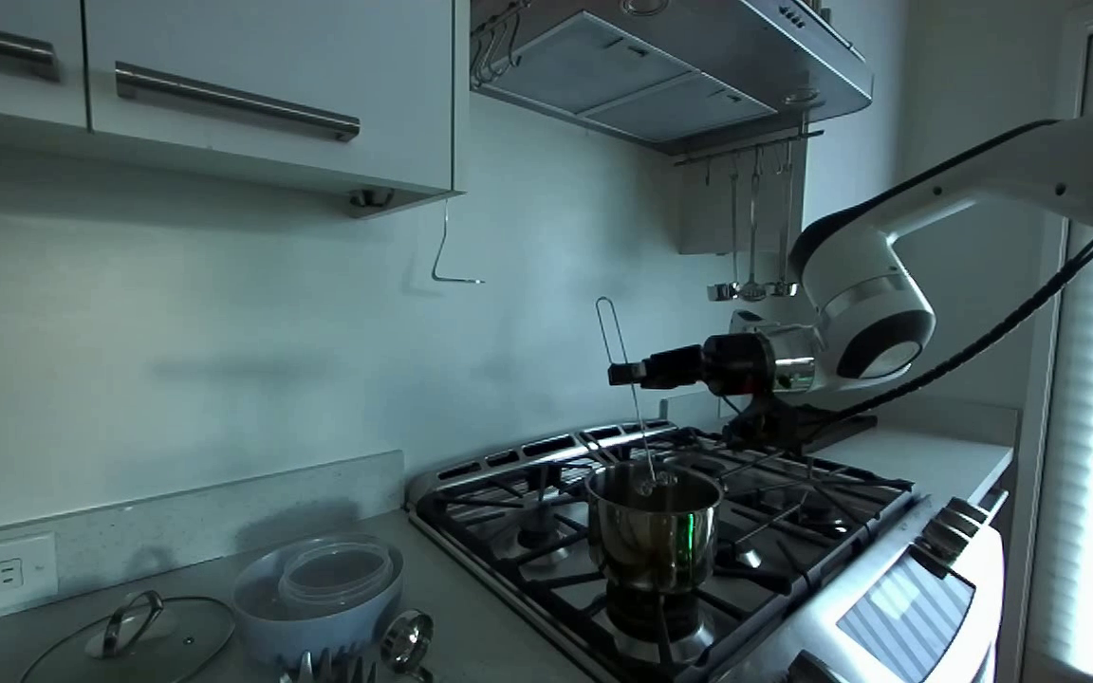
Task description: Put one metal object in the pot
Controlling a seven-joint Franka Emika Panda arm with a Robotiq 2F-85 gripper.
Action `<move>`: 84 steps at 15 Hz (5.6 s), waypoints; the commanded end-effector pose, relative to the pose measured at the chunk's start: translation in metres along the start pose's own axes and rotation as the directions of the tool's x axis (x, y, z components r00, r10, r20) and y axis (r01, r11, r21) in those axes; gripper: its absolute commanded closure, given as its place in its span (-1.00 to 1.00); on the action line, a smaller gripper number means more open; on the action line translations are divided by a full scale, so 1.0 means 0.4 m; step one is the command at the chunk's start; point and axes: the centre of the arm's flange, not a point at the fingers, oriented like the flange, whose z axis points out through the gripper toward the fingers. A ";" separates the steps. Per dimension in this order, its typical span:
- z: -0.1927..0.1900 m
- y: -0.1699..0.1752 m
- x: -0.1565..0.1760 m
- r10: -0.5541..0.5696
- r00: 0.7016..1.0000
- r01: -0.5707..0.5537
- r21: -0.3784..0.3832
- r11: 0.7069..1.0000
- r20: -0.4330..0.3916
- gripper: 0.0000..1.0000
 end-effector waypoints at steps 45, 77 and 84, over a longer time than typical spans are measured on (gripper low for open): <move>-0.041 0.053 -0.242 -0.077 0.996 0.070 -0.162 0.984 -0.037 0.95; -0.122 -0.013 0.062 0.070 0.902 -0.052 -0.054 0.997 0.425 -1.00; -0.137 -0.038 0.163 -0.048 0.796 0.119 -0.078 0.990 0.603 -1.00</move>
